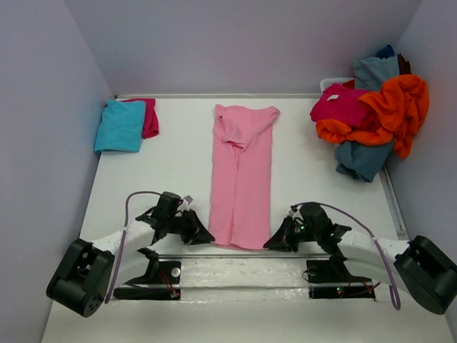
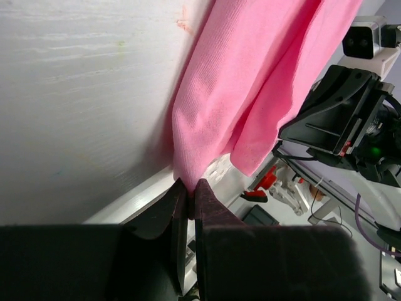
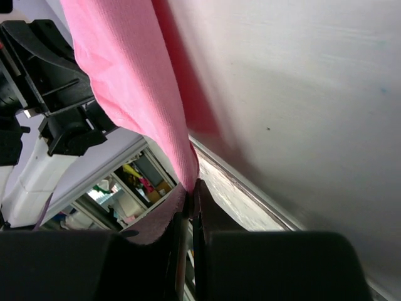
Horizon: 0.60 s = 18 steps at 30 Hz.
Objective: Fold and stack the t-shirts
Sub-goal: Fold the 2/3-rectangle-folded T-shirt at the center of the board.
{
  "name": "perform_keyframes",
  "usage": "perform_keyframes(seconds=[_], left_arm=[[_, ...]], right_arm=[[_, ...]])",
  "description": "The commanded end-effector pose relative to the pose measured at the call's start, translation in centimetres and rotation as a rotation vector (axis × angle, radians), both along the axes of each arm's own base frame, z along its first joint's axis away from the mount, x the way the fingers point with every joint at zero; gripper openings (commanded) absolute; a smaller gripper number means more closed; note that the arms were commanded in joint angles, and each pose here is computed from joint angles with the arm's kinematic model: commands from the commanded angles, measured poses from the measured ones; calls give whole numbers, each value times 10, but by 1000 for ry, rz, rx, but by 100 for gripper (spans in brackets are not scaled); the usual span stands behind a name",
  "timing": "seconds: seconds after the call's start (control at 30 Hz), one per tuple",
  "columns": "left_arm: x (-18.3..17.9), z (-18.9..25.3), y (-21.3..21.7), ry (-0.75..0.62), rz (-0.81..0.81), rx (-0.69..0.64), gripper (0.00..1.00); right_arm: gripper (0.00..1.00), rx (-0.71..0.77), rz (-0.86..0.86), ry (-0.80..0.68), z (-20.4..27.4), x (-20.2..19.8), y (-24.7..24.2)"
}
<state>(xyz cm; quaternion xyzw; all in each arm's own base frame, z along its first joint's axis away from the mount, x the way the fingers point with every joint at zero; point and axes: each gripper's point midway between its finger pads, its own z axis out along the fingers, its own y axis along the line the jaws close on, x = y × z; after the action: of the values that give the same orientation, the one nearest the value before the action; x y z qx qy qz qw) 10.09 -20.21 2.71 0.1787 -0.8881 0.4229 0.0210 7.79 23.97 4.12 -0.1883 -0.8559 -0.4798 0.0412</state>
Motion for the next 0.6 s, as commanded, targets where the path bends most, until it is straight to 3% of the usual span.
perform_keyframes(seconds=[0.0,0.57], left_arm=[[8,12,-7,-60,-22,-19,6],[37,52,-20,-206,-38,-60,6]], right_arm=[[7,-61,15,24,-15,-12,-11],[7,-61,30,-75,16,9,2]])
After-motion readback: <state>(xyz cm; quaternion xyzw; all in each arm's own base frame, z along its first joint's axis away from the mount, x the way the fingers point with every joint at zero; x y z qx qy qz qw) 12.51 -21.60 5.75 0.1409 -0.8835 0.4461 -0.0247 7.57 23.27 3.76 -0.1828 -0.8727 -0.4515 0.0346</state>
